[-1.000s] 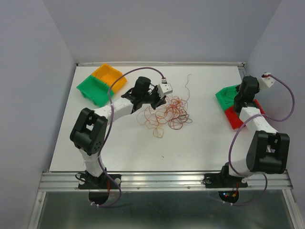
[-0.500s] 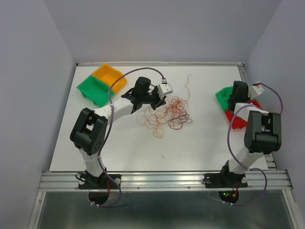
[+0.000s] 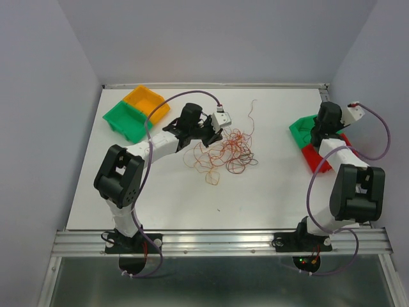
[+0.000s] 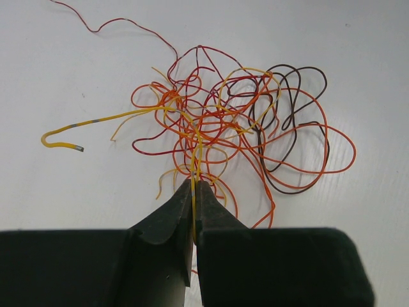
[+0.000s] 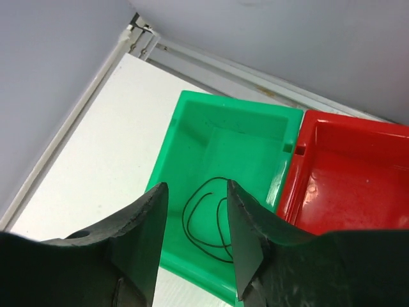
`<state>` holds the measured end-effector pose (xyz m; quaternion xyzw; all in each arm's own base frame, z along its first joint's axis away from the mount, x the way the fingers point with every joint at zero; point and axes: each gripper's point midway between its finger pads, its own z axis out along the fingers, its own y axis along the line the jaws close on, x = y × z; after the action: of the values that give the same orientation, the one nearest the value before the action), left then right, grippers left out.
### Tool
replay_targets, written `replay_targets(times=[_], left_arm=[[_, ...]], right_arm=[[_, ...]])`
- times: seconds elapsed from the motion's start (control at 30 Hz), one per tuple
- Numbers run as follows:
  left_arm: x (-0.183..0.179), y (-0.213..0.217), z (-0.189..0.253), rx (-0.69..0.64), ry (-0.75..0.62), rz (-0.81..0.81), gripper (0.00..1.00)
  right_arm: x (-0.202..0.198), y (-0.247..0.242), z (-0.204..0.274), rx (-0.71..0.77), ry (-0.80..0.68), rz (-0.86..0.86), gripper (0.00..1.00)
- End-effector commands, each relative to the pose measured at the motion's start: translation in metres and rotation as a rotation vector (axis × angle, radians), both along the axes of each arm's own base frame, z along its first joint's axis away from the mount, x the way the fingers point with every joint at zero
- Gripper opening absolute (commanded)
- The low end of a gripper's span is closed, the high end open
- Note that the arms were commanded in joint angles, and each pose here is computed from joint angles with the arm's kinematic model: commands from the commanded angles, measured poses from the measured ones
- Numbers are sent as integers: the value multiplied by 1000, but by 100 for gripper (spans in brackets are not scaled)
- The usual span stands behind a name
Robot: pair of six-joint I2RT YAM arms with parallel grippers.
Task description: Untangle the cables
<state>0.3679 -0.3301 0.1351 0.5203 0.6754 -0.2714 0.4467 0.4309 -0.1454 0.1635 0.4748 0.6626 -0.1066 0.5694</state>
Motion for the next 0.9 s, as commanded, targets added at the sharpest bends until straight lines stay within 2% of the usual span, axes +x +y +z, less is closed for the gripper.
replay_targets(times=[0.0,0.03,0.07,0.13,0.17,0.27,0.33,0.37,0.47,0.53,0.63,0.8,0.87], left_arm=[[1,-5,17,-26,-38,-23,14],[0,-5,18,-26,-39,-25,14],[0,-5,19,-26,-43,-24,14],[0,-5,21,-27,-43,-26,12],[0,-5,23,-26,-46,-24,11],[-1,-3,30,-31,-55,-24,7],[-2,0,40,-34,-74,-18,2],[-2,2,45,-34,-83,-10,0],[-4,9,68,-45,-127,17,0],[-6,15,79,-45,-139,40,0],[-12,24,112,-69,-161,66,0],[-20,49,168,-112,-222,164,0],[-24,60,191,-128,-261,208,0]], right_arm=[[8,17,47,-39,-46,86,48],[13,31,48,-38,-44,163,50],[20,56,55,-30,-50,315,51],[24,86,58,-15,-68,469,54],[23,119,62,-18,-111,645,54],[13,177,77,-21,-242,901,55],[3,196,68,-16,-249,974,56],[-1,222,66,-25,-240,1061,56],[0,261,50,-43,-179,1171,58],[0,272,40,-44,-145,1181,59],[-7,293,36,-56,-187,1233,60],[-32,336,51,-89,-329,1453,61],[-45,356,56,-112,-374,1563,66]])
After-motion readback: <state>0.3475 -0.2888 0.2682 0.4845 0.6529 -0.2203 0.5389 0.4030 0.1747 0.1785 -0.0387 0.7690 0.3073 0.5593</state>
